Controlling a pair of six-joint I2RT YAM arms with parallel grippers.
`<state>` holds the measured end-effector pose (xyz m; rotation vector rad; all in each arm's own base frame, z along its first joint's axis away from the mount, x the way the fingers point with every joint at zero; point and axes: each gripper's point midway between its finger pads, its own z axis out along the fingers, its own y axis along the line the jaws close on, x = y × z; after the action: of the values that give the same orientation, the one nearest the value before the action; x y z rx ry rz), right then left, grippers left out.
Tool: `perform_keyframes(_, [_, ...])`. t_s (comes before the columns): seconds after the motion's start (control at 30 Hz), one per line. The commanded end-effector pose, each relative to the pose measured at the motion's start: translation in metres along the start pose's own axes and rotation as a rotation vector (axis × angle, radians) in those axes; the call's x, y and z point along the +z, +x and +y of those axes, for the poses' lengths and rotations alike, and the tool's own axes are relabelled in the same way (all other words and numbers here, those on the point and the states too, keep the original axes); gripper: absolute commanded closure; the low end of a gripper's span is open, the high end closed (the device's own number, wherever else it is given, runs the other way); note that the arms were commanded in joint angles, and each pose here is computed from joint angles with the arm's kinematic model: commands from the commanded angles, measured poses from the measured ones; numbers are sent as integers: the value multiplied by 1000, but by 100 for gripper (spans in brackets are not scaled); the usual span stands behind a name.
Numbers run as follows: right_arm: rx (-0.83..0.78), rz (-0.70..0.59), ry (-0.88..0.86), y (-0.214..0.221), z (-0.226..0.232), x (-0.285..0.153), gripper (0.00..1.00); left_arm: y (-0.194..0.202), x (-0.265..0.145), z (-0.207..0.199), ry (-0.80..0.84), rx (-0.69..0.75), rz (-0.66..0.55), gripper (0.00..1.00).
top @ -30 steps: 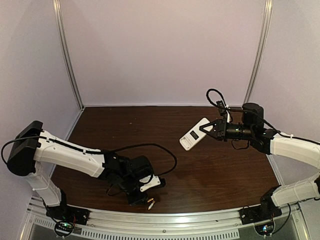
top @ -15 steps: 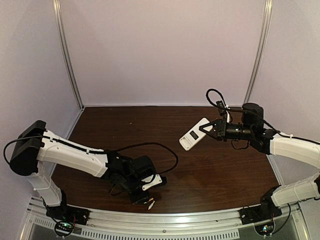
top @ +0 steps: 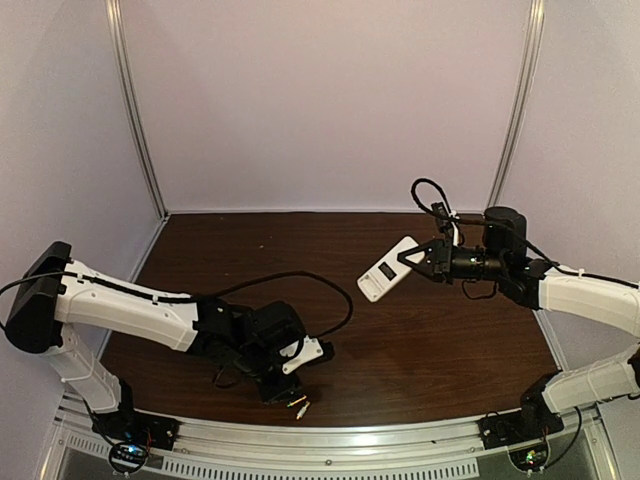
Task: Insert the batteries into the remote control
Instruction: Adjust the battery at the corner of the board, then pick up the battery from the corner of the board.
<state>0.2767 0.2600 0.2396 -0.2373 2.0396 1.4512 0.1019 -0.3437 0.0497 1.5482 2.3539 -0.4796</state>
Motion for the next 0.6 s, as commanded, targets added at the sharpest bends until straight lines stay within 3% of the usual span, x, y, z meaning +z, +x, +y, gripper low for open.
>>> perform_keyframes(0.0, [-8,-9,-19,-1,1,0,100,-4,0,-10,50,29,-21,65])
perform_keyframes(0.57, [-4,-2,-18,0,-1,2,100,16,21,-5,-6,63,82,68])
